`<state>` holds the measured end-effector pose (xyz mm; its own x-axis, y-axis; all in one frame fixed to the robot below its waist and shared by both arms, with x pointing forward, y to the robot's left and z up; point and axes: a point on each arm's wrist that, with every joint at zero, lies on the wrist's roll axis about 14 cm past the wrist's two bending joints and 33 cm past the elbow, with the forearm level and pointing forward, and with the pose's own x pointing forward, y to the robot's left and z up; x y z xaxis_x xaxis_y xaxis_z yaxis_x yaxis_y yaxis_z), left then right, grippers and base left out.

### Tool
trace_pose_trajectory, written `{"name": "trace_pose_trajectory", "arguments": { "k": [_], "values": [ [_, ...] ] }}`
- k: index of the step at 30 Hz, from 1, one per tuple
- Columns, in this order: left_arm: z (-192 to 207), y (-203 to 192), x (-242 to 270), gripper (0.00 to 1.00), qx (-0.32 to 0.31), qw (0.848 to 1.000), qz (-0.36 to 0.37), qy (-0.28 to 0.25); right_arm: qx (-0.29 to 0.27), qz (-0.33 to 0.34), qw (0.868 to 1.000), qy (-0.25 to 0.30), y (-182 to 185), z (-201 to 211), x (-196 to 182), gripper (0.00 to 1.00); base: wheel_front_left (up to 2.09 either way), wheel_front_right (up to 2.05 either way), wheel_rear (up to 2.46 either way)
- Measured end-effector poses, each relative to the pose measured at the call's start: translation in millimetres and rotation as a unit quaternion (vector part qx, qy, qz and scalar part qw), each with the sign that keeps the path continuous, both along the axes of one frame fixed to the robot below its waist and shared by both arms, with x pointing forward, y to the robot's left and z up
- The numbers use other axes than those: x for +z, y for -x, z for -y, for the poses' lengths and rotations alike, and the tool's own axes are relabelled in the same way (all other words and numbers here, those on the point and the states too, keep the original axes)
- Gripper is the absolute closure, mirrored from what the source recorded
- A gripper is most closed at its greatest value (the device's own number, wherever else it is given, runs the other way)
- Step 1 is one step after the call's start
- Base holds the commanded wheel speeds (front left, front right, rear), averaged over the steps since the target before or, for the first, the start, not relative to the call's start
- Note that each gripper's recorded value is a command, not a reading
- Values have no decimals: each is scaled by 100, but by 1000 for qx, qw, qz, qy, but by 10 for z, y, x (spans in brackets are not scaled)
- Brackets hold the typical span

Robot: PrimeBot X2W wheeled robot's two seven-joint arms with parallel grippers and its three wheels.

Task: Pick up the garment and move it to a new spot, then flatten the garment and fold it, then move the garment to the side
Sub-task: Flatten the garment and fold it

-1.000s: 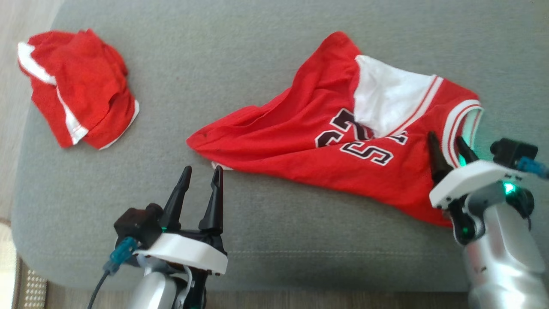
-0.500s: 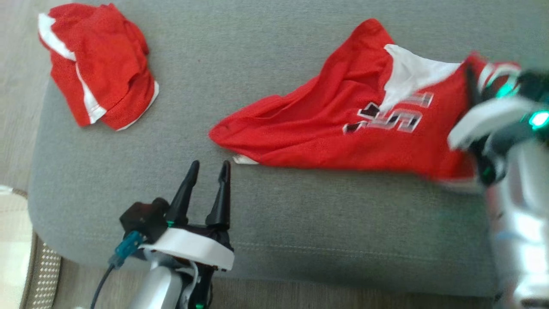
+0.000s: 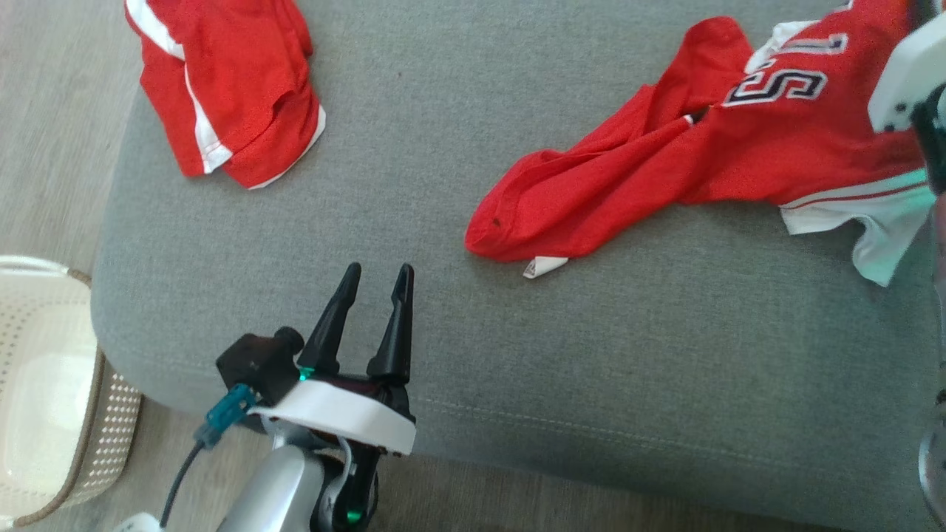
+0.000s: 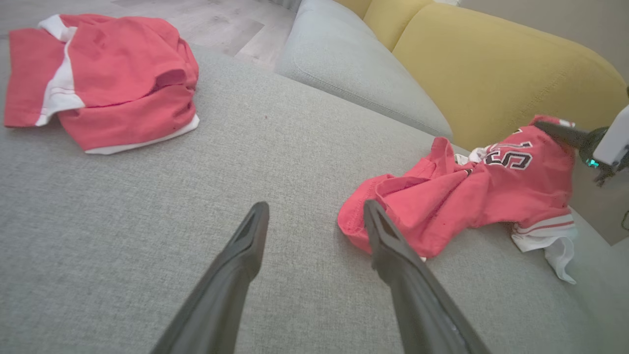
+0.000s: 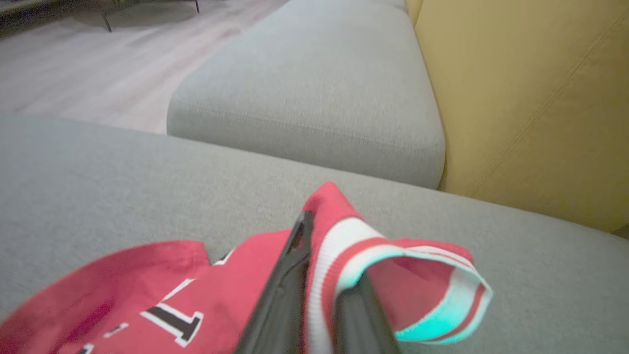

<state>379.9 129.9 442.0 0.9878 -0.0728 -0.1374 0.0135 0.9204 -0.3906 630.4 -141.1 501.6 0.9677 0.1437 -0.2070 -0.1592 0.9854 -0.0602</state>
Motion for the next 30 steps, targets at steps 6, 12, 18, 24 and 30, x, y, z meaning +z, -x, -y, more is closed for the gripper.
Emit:
{"name": "trace_pose_trajectory", "arguments": {
  "k": [6, 12, 18, 24, 30],
  "values": [
    [-47, -29, -26, 0, 7, 1000, -4, 1, 16, -50, 997, 48, 21, -35, -418, 0, 0, 0, 0],
    [27, -60, 10, 0, -2, 1000, 2, 7, 21, -5, 999, 46, 44, -43, -234, 0, 0, 0, 0],
    [139, -106, 121, 0, -19, 1000, 21, 8, 15, 47, 999, 21, 206, -17, 55, 0, 0, 0, 0],
    [308, -198, 249, 0, -46, 998, 46, 4, -11, 62, 998, -1, 615, 230, 105, 0, 0, 0, 0],
    [525, -244, 355, 0, -78, 995, 64, 6, -40, 39, 998, -1, 952, 523, 76, 0, 0, 0, 0]
  ]
}}
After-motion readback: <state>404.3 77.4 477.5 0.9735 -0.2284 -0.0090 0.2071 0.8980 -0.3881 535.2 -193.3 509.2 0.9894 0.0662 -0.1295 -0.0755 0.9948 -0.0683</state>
